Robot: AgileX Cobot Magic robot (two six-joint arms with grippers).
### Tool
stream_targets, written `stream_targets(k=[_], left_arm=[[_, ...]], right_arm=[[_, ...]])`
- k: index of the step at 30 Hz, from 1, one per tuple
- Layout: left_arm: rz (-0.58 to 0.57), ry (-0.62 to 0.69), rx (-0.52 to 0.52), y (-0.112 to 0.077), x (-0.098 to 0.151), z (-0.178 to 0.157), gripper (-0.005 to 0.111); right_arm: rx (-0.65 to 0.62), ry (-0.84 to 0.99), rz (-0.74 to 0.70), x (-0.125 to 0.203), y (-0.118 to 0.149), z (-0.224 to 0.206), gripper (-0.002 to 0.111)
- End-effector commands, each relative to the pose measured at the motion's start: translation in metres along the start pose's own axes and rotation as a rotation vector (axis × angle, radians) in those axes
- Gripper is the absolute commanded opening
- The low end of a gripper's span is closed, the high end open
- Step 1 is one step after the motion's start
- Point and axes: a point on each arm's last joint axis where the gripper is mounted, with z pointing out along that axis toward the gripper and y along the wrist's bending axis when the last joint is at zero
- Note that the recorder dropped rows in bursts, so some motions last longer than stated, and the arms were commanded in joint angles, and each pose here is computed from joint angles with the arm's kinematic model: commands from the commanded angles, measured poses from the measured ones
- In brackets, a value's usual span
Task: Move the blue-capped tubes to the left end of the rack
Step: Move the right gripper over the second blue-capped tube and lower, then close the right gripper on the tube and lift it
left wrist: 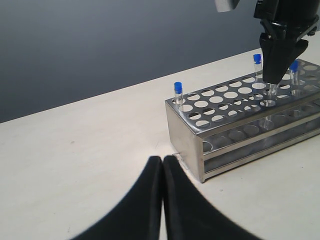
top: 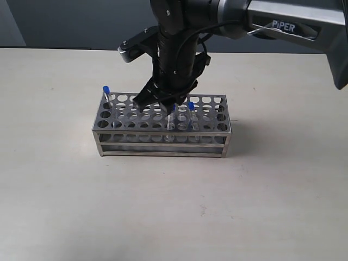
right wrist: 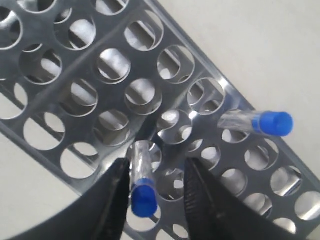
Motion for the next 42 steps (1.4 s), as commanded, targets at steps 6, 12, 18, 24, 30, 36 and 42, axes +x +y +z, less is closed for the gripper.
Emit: stream_targets(k=[6, 12, 18, 24, 30, 36, 42], left_arm=[[-0.004, -0.018, 0.011, 0.0, -0.003, -0.001, 0.001], [-0.004, -0.018, 0.011, 0.0, -0.003, -0.001, 0.001], [-0.004, -0.018, 0.011, 0.0, -0.003, -0.001, 0.001], [-0.004, -0.018, 0.011, 0.0, -0.003, -0.001, 0.001], [-0.004, -0.018, 0.011, 0.0, -0.003, -0.001, 0.001], [-0.004, -0.018, 0.011, 0.0, -0.003, -0.001, 0.001], [-0.004, -0.018, 0.011, 0.0, -0.003, -0.001, 0.001]], right_arm=[[-0.024, -0.018, 0.025, -0.001, 0.0, 0.0, 0.013], [-0.024, -0.017, 0.025, -0.001, 0.0, 0.0, 0.006], [-0.025, -0.009, 0.025, 0.0, 0.0, 0.0, 0.029], [-0.019, -0.009, 0.022, -0.001, 0.0, 0.002, 0.029], [-0.024, 0.055, 0.019, 0.001, 0.001, 0.023, 0.029], [-0.027, 0.058, 0.022, 0.001, 0.002, 0.028, 0.022], [-0.007, 0.018, 0.017, 0.0, -0.001, 0.008, 0.0]])
